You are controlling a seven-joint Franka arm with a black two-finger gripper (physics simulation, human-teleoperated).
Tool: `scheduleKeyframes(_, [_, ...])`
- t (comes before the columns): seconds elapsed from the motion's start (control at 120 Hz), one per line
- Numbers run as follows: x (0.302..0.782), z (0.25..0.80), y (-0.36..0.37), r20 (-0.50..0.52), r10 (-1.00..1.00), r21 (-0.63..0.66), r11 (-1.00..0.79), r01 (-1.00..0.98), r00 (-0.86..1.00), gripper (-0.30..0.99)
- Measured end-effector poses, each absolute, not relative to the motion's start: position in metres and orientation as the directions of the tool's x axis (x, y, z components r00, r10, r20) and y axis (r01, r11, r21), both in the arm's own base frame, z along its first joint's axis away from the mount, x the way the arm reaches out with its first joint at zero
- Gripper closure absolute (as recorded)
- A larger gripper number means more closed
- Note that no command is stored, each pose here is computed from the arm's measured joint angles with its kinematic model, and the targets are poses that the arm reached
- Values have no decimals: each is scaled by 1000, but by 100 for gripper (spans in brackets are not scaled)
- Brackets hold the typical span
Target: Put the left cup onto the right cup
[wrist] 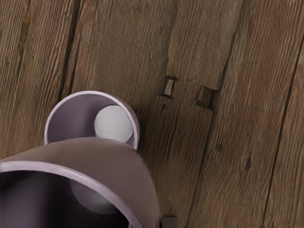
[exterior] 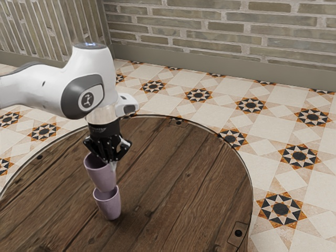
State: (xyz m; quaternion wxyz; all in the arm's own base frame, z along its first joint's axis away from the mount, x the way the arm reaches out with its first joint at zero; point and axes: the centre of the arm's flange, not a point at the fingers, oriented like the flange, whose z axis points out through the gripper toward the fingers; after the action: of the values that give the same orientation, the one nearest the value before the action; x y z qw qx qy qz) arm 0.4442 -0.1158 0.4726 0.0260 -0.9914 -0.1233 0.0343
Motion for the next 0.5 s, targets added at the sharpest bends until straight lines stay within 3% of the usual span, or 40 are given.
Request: scheduleKeyframes(0.5, [444,465,-111,-80,261,-84,-963,254,962,79])
